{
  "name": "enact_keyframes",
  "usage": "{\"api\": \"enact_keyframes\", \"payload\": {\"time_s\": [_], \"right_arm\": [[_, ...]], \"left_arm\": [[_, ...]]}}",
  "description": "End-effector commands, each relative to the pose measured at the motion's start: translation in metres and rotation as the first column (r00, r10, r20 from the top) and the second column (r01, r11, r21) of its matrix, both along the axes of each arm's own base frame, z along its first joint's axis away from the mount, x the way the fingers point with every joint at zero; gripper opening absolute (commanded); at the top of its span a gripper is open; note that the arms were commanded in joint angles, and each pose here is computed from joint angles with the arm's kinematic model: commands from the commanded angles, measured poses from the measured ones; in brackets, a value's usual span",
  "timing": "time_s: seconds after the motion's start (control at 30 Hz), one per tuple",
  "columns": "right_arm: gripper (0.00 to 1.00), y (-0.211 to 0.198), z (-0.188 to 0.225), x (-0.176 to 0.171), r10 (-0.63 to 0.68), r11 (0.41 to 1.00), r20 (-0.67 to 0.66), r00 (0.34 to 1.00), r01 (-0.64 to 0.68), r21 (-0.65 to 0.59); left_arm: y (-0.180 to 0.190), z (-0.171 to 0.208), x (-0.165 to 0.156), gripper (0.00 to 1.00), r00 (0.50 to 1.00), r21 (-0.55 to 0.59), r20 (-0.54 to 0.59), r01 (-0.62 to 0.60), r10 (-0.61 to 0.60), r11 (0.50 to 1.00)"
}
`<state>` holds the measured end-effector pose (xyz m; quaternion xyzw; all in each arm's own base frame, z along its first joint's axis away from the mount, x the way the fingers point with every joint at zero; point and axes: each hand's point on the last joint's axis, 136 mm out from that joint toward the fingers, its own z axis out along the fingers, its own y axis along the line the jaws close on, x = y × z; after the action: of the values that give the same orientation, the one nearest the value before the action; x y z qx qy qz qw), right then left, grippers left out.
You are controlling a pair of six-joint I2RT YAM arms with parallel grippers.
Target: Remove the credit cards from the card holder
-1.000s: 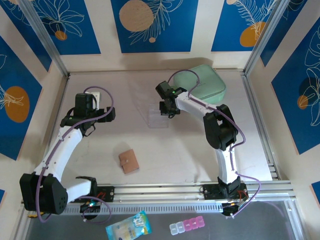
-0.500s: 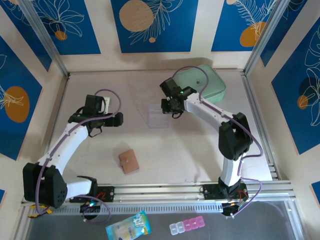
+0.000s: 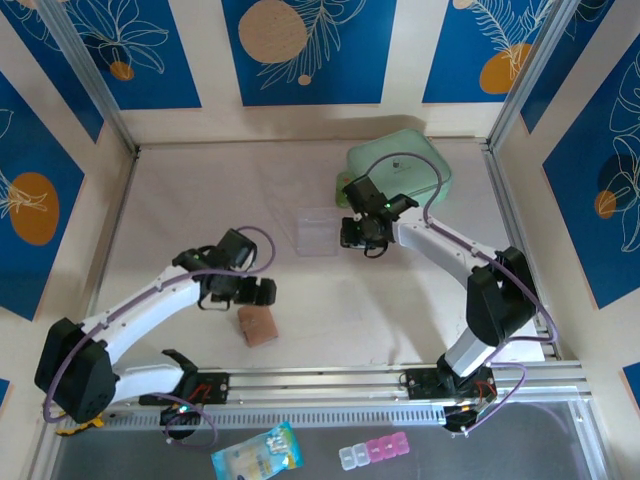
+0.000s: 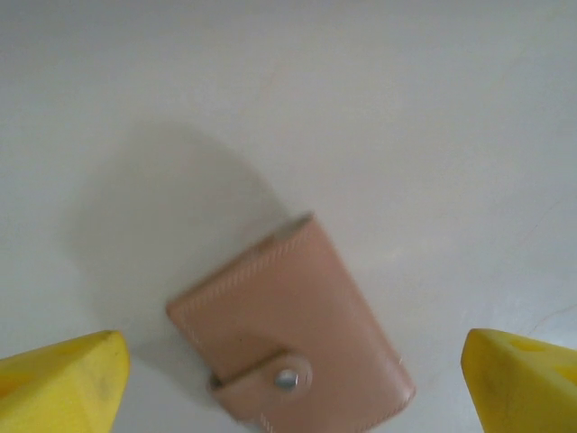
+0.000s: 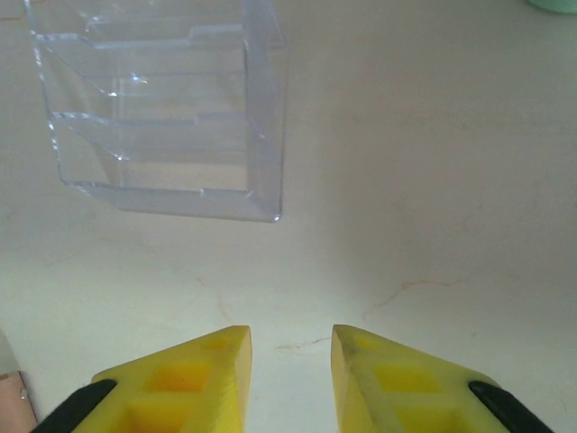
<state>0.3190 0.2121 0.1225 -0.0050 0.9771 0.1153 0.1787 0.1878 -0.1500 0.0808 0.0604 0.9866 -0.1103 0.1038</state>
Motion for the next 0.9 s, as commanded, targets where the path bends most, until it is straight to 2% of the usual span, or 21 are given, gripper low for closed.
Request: {"api": "enact_keyframes", "payload": {"time_s": [0.0,0.17,0.33,0.47,0.67,0.87], "right_arm": [[0.32,0.000,0.007,-0.004,-0.007,0.999,0.017,1.000,0.006,0.046],[0.36,-0.007,0.001,-0.011,-0.022,0.999,0.019,1.000,0.021,0.048],[0.38,-0.013,-0.004,-0.018,-0.043,0.998,0.016,0.999,0.042,0.053],[0.40,-0.017,-0.008,-0.023,-0.050,0.997,0.017,0.999,0.049,0.052],[0.41,-0.023,-0.008,-0.025,-0.055,0.997,0.023,0.998,0.054,0.054],[0.41,-0.026,-0.004,-0.025,-0.057,0.997,0.034,0.998,0.055,0.063]], "left_arm": [[0.006,-0.017,-0.029,0.95,0.991,0.019,-0.104,-0.079,0.080,0.997],[-0.012,-0.030,-0.051,0.96,0.984,-0.039,-0.175,-0.046,0.039,0.998],[-0.013,-0.044,-0.068,0.96,0.971,-0.008,-0.237,-0.024,0.022,1.000],[-0.025,-0.052,-0.079,0.96,0.961,-0.039,-0.275,-0.012,0.000,0.999],[-0.052,-0.052,-0.078,0.97,0.962,-0.088,-0.272,0.005,-0.029,0.996],[-0.086,-0.040,-0.060,0.97,0.971,-0.133,-0.230,0.039,-0.070,0.990]]}}
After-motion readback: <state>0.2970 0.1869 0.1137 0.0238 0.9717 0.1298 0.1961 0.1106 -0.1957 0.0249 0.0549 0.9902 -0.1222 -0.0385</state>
